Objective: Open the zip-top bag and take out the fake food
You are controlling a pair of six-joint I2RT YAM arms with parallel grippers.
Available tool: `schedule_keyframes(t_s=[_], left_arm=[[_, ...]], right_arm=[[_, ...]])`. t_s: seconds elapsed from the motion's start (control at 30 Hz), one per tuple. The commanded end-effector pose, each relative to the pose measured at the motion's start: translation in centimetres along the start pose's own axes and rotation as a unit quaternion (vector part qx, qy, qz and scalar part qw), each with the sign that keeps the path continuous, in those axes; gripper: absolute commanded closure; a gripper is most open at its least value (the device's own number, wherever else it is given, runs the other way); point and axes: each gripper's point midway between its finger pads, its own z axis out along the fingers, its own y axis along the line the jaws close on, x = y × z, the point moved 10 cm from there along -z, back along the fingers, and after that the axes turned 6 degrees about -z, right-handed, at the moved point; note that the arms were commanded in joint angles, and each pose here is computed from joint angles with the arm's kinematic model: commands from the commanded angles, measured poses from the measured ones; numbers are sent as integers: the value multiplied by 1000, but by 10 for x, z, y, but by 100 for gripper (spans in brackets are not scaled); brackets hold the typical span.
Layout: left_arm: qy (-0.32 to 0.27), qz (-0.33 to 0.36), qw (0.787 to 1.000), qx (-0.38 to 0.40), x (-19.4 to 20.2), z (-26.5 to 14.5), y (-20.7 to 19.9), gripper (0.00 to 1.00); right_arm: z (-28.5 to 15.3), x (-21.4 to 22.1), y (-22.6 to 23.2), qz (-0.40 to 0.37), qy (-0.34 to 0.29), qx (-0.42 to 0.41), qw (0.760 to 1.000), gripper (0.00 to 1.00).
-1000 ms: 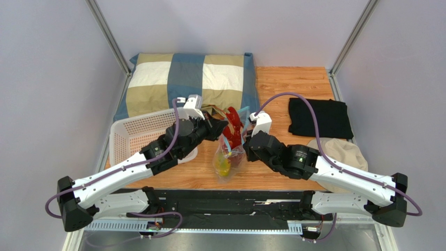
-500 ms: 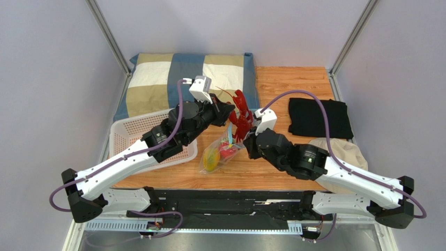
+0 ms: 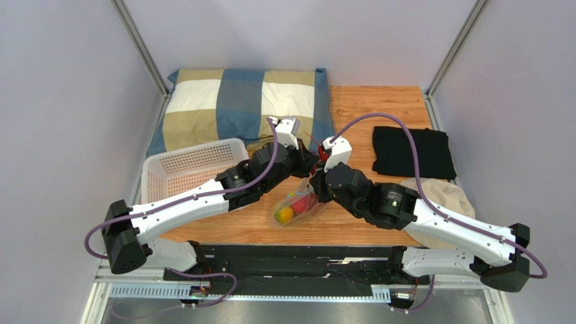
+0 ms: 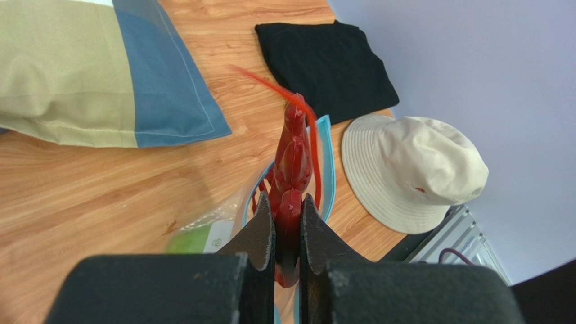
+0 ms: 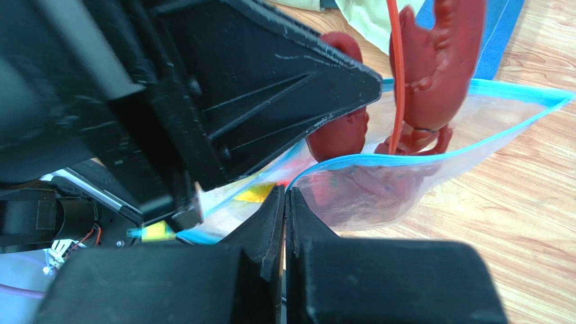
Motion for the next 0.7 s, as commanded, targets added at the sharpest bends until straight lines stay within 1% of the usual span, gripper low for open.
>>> schedule_keyframes(t_s=[0.0, 0.03, 0.1, 0.17, 0.3, 0.43, 0.47, 0.53, 0.6, 0.67], left_arm=[[-67, -4, 997, 40, -39, -13, -32, 100], [-80, -4, 996, 46, -48, -18, -36, 100], [-81, 13, 996, 35, -53, -24, -35, 100], [-96, 24, 994, 38, -63, -30, -38, 100], [-108, 43, 993, 31, -72, -36, -38, 100], [-117, 35, 991, 56, -85, -49, -47, 100], [-115, 26, 991, 65, -86, -50, -50, 100], [-105, 18, 991, 80, -84, -48, -54, 100], [-96, 9, 992, 79, -78, -41, -54, 100], [-84, 2, 994, 68, -69, -32, -51, 100]], right_arm=[[-5, -6, 1, 11, -8, -1, 1000, 100], [-5, -3, 0, 10, -3, 2, 1000, 100], [-4, 5, -3, 9, 11, 5, 1000, 100], [-3, 13, -4, 7, 23, 2, 1000, 100], [-5, 17, -7, 10, 27, 9, 1000, 100], [-8, 16, -14, 2, 24, 37, 999, 100], [-9, 14, -15, 2, 20, 41, 999, 100], [-14, 5, -11, 15, 4, 17, 1000, 100], [-17, -5, -4, 31, -23, -16, 999, 100], [-23, -15, -3, 31, -39, -19, 999, 100]])
